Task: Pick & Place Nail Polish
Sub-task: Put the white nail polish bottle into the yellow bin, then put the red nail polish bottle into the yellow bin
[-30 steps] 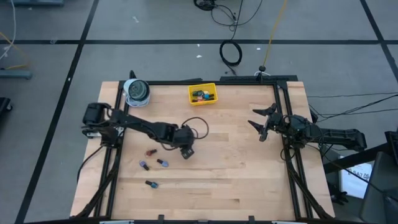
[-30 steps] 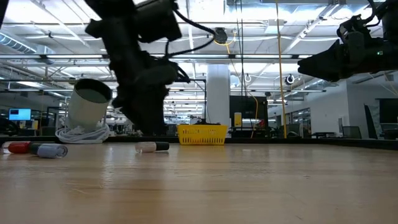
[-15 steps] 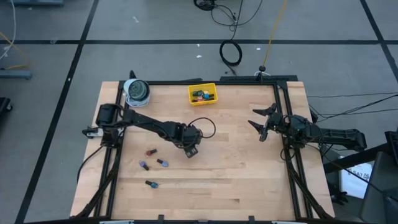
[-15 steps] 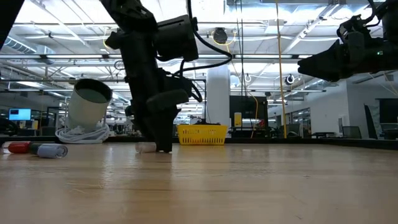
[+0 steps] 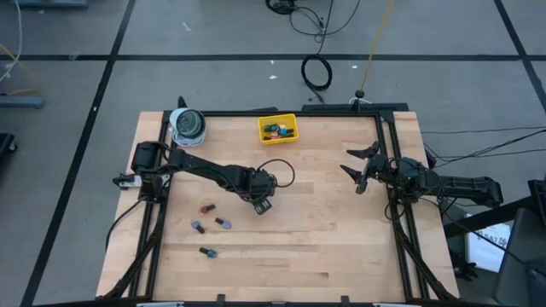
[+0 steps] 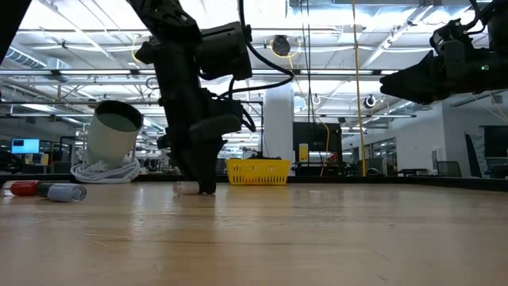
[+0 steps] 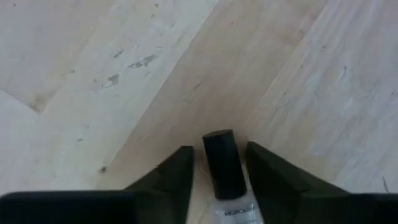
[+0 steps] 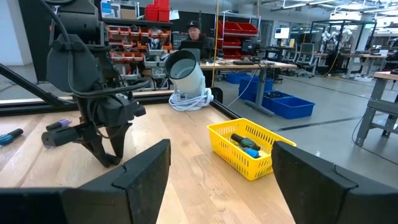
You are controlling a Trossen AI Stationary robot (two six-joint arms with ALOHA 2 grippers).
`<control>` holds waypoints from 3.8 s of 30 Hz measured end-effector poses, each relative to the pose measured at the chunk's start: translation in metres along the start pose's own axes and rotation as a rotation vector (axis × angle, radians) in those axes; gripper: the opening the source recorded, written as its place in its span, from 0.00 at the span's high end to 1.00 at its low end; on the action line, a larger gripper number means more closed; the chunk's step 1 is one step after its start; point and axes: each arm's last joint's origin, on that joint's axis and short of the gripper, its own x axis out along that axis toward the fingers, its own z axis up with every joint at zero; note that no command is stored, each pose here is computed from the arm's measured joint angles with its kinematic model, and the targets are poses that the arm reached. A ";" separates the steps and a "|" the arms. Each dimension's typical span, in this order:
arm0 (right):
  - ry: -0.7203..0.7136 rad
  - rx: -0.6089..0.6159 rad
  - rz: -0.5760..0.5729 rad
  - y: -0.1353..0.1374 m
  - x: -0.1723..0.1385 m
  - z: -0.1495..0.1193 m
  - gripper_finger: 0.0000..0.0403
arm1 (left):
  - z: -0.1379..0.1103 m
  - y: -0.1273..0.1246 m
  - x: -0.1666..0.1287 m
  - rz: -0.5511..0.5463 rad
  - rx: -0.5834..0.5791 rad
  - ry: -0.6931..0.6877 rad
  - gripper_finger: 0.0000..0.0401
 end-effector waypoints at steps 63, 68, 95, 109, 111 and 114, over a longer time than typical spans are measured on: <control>0.007 -0.065 0.000 0.000 0.000 -0.001 0.34 | 0.091 0.156 -0.034 -0.186 -0.042 -1.086 0.90; 0.007 -0.065 -0.001 0.000 0.000 -0.001 0.34 | 0.106 0.163 -0.011 -0.180 -0.094 -1.011 0.90; 0.007 -0.062 0.000 0.000 0.000 -0.001 0.34 | 0.125 0.166 -0.009 -0.017 -0.101 -0.927 0.78; 0.007 -0.062 0.000 0.000 0.000 -0.001 0.34 | 0.118 0.163 -0.029 0.004 -0.067 -0.875 0.36; 0.007 -0.062 0.000 0.000 0.000 -0.001 0.34 | 0.111 0.159 -0.047 0.007 -0.033 -0.833 0.35; 0.007 -0.062 0.000 0.000 0.000 -0.001 0.34 | 0.092 0.151 -0.076 0.008 0.010 -0.733 0.34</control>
